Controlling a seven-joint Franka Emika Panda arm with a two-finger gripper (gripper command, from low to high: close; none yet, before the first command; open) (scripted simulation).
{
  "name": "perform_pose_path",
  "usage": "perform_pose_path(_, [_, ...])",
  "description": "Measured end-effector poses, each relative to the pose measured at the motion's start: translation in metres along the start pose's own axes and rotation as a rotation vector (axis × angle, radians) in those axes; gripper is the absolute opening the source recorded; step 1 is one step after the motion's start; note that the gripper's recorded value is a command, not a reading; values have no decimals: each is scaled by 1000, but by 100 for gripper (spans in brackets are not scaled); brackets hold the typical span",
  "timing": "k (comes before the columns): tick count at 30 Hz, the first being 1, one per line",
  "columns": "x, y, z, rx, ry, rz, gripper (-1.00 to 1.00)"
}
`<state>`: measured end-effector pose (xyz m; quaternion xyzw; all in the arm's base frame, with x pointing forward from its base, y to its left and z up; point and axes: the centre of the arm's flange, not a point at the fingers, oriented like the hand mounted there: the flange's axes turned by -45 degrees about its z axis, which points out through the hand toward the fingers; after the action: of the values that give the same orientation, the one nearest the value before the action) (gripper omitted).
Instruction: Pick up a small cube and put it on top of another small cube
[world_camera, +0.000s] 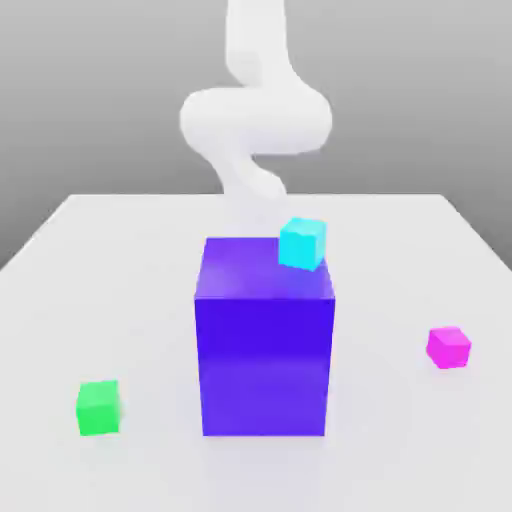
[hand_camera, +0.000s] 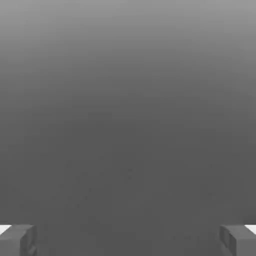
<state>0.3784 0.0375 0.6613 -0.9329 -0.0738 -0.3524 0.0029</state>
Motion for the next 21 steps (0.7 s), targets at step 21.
perform_pose_path(21, [-369,-316,257,576,-498,-1434,0])
